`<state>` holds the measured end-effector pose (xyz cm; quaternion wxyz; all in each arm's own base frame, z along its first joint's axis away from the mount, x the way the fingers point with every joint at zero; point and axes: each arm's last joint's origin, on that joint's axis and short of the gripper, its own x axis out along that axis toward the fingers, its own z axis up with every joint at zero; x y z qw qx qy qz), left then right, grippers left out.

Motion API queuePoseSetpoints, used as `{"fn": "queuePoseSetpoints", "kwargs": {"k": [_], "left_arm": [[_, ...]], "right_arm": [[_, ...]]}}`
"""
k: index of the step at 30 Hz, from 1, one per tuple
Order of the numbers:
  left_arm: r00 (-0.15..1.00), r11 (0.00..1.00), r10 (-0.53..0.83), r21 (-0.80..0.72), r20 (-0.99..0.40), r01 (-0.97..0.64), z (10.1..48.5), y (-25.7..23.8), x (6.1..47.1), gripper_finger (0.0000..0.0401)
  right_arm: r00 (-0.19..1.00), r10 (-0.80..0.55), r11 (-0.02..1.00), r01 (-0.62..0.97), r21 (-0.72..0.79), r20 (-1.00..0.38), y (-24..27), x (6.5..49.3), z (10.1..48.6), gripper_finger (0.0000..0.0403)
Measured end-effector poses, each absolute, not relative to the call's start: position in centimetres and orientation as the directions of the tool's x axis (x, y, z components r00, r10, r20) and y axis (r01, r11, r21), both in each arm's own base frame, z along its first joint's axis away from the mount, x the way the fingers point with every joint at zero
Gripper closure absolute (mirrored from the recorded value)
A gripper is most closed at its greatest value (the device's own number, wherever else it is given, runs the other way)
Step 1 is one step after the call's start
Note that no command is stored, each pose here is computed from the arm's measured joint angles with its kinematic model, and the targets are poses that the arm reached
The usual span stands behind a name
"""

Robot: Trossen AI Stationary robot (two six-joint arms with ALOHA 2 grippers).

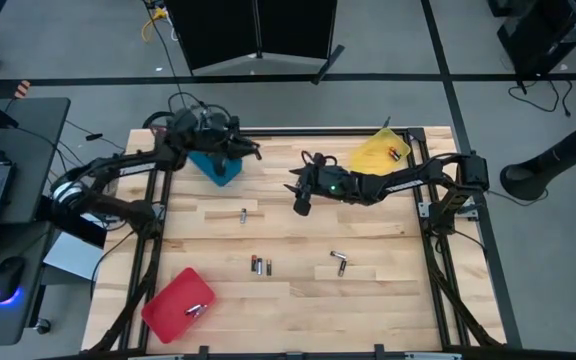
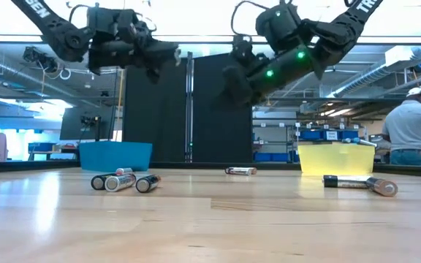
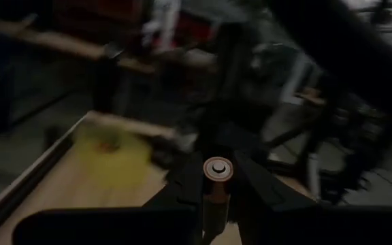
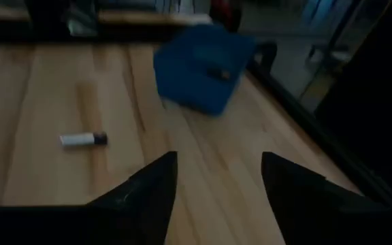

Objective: Sort batteries
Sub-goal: Put the black brown battery into the blue bin

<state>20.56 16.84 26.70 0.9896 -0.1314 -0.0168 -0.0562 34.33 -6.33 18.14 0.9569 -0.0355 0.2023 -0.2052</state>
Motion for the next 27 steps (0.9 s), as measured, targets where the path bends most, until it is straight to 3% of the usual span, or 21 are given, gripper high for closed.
{"fn": "queuePoseSetpoints", "kwargs": {"k": [4,8,12,17,21,27], "left_arm": [[0.997,0.933,0.018,-0.357,-0.075,-0.044,26.2,17.9,18.4,0.0349],[0.94,0.899,0.148,-0.354,-0.307,-0.257,25.9,18.7,17.3,0.0349],[0.769,0.86,0.253,-0.228,-0.588,-0.457,26.2,19.1,16.8,0.0349],[0.519,0.807,0.219,-0.146,-0.826,-0.572,25.5,19.4,16.4,0.0349],[0.352,0.79,0.198,-0.064,-0.915,-0.61,23.4,20.3,16.7,0.0349],[0.299,0.78,0.157,-0.068,-0.941,-0.622,19.8,22.3,18.1,0.0349]], "right_arm": [[0.804,-0.404,0.914,0.369,-0.165,-0.436,-6.3,34.0,17.5,0.0222],[0.786,-0.399,0.916,0.361,-0.174,-0.472,-6.3,33.8,17.1,0.0273],[0.771,-0.395,0.918,0.354,-0.179,-0.5,-6.3,33.7,16.8,0.0328],[0.761,-0.362,0.931,0.322,-0.17,-0.539,-6.1,33.5,16.5,0.039],[0.754,-0.357,0.933,0.317,-0.171,-0.551,-6.1,33.4,16.4,0.0384],[0.748,-0.356,0.933,0.315,-0.172,-0.56,-6.1,33.4,16.3,0.0384]]}}
